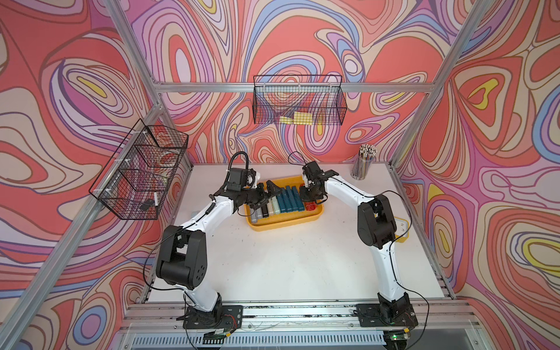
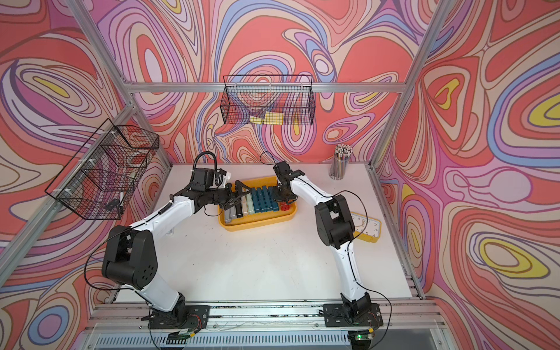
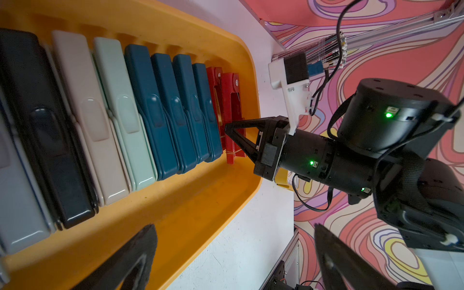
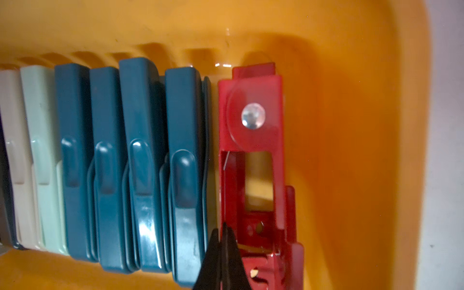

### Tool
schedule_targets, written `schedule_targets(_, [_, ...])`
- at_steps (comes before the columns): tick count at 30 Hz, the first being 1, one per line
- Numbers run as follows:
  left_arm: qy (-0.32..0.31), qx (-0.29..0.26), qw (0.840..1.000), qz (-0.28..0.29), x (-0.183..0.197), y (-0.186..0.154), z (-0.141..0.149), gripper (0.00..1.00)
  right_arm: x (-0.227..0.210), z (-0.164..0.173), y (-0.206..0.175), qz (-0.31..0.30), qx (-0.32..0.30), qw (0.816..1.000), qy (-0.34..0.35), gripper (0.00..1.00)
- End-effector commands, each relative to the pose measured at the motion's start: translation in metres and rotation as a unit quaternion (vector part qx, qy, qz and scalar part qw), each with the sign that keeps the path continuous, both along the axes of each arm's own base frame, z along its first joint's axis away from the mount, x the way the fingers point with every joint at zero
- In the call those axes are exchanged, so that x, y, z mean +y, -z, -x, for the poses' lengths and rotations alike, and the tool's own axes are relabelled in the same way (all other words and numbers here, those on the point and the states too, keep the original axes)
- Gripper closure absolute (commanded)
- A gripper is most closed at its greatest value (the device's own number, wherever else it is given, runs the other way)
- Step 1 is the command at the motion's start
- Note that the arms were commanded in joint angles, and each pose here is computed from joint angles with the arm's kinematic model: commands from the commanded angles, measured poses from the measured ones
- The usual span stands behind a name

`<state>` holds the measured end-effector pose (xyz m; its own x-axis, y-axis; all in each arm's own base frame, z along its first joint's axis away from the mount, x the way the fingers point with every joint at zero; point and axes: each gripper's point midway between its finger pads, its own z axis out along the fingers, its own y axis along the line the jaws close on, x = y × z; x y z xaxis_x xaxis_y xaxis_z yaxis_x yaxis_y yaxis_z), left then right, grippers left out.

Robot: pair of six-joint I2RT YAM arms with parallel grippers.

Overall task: Put the pruning pliers into the storage box
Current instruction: Place the pruning pliers in the storage box.

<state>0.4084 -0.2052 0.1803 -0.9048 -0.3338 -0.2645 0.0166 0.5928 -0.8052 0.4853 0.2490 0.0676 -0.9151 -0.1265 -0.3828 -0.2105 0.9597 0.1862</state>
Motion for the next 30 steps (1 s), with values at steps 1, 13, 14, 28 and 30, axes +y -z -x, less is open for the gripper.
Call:
schedule_targets(1, [-0.003,-0.005,1.0,0.008,0.002,-0.003,0.0,0.01,0.001,-0.012,-0.006,-0.007,-0.015,1.0,0.0,1.0])
schedule_targets(13, [-0.002,-0.005,1.0,0.012,0.003,-0.003,0.003,0.01,0.001,-0.015,0.002,-0.002,-0.005,1.0,0.003,1.0])
schedule_targets(14, [-0.002,-0.005,1.0,0.012,0.003,-0.003,0.003,0.01,0.001,-0.015,0.003,-0.001,-0.004,1.0,0.002,1.0])
schedule_targets(28, [-0.005,-0.005,1.0,0.013,0.007,-0.002,0.003,0.01,0.001,-0.018,0.003,0.001,-0.004,1.0,0.003,0.89])
schedule_targets(30, [-0.005,-0.006,1.0,0.013,0.007,-0.003,0.003,0.01,0.001,-0.019,0.002,0.002,-0.005,1.0,0.003,0.85])
